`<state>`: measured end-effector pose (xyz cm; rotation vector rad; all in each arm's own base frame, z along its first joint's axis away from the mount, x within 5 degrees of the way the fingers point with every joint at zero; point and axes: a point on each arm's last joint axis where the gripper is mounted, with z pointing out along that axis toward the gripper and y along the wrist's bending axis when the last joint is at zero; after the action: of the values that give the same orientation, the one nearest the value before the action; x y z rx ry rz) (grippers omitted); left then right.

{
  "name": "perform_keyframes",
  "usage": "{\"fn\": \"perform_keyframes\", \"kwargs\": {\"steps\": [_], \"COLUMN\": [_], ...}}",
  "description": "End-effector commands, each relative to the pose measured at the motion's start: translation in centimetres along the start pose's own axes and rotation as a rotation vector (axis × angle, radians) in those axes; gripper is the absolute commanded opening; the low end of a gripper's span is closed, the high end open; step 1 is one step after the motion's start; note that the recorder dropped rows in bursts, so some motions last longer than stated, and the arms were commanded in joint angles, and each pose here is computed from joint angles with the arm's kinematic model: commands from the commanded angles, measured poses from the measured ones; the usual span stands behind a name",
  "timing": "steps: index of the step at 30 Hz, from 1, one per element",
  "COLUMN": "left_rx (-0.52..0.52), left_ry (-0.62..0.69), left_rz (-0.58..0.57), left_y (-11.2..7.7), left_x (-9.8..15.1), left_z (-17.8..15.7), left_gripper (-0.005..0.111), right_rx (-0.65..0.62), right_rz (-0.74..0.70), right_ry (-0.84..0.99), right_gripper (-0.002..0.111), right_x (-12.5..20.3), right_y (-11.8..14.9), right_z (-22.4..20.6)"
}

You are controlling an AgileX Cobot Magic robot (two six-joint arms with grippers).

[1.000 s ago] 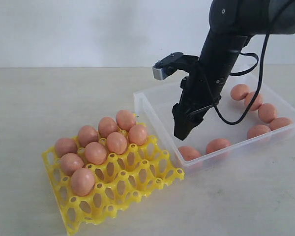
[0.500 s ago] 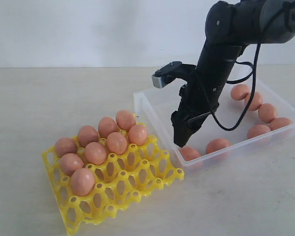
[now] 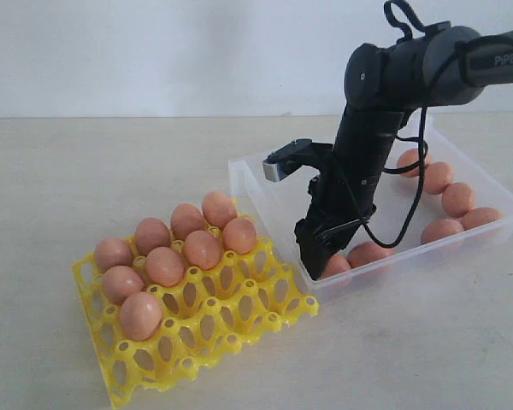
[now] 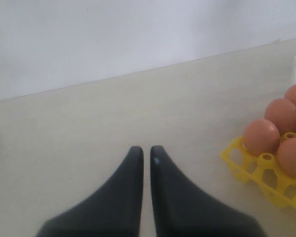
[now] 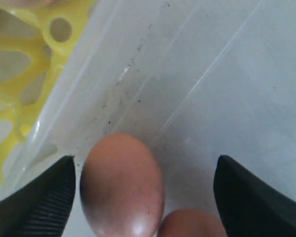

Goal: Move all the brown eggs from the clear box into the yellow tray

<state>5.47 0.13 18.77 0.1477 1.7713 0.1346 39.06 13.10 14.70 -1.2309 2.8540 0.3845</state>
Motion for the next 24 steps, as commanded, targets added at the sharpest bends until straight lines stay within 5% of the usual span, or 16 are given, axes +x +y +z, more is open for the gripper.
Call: {"fn": "perform_keyframes", "kwargs": {"steps": [1,6,8,10,24], "left_rx": [0.008,0.008,0.008,0.008,0.008], "left_ry": [-0.002,-0.002,-0.002,-0.002,-0.002], "left_rz": [-0.003,-0.003,-0.003,-0.003,-0.003], "left_y": [-0.1,-0.1,-0.1,-0.1,-0.1], "left_x": [0.1,0.1,0.1,0.1,0.1], "left_z": [0.0,0.0,0.0,0.0,0.0], "left_gripper": [0.004,0.004,0.004,0.004,0.004], "right_rx": [0.020,0.009,0.006,0.004,0.165], "right_rz": [-0.001,0.001,0.021,0.016,0.008], "right_ry": [-0.027,-0.010,-0.007,0.004,-0.233], "right_gripper": [0.067,0.067,0.048,0.003,0.000], "right_x": [-0.2,0.0,0.0,0.1,-0.8], "right_y": [-0.3,-0.2,-0.2,-0.1,1.0], "right_z": [0.0,0.0,0.0,0.0,-6.5]}}
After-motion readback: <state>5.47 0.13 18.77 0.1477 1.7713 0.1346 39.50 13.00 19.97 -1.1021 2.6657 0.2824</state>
